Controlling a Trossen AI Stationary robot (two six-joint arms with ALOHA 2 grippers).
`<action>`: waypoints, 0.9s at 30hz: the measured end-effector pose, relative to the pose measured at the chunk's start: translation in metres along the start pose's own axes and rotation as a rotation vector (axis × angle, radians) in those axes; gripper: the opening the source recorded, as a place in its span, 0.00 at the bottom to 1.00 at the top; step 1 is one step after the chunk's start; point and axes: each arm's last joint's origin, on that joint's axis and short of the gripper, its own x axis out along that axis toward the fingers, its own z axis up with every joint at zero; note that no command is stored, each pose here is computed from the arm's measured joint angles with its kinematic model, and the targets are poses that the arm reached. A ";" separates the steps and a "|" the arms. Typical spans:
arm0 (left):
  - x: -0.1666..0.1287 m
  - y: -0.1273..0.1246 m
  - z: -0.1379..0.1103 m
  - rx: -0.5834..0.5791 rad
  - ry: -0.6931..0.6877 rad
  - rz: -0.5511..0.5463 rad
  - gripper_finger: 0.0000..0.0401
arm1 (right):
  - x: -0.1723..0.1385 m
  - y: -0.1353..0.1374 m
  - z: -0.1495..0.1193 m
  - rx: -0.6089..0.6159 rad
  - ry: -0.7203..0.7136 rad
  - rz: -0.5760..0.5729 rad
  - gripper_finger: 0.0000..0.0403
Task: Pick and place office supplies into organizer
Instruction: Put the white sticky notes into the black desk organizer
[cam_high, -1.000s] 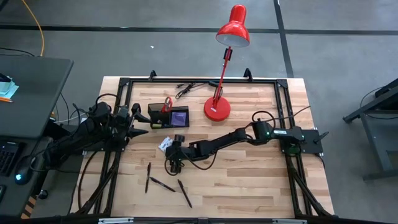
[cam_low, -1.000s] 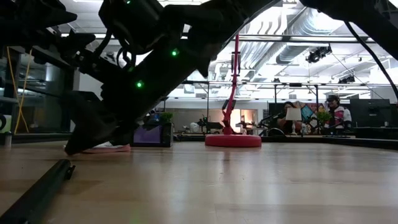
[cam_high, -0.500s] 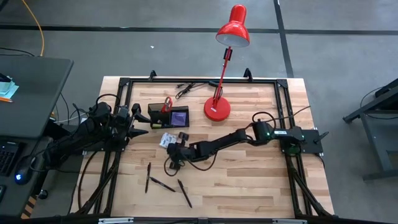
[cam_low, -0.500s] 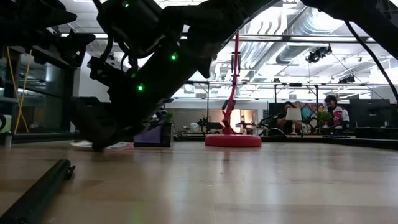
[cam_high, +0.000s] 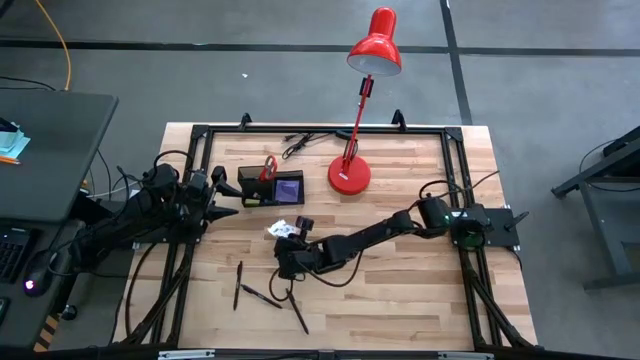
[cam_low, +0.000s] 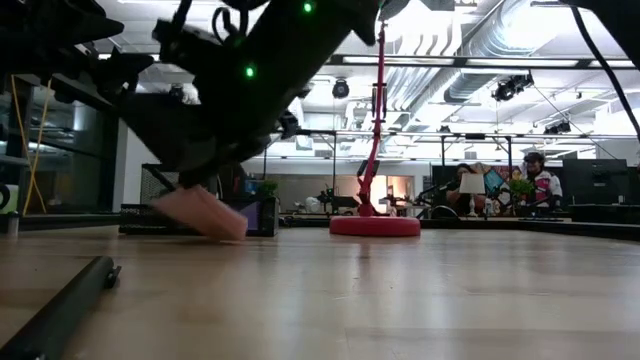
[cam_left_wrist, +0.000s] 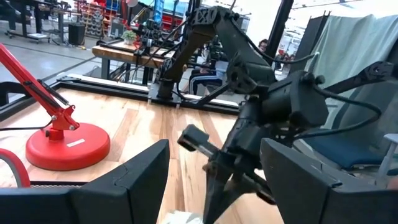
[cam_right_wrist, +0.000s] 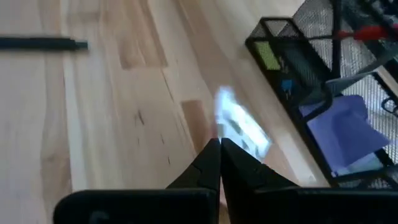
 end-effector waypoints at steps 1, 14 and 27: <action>0.000 0.000 0.000 0.000 0.000 0.000 0.60 | -0.003 -0.002 0.002 -0.001 0.004 -0.003 0.00; 0.000 0.000 0.000 0.000 0.000 0.000 0.60 | -0.008 -0.049 0.021 0.027 0.041 -0.145 0.00; 0.000 0.000 0.000 0.000 0.000 0.000 0.60 | -0.020 -0.083 0.041 0.010 0.024 -0.208 0.00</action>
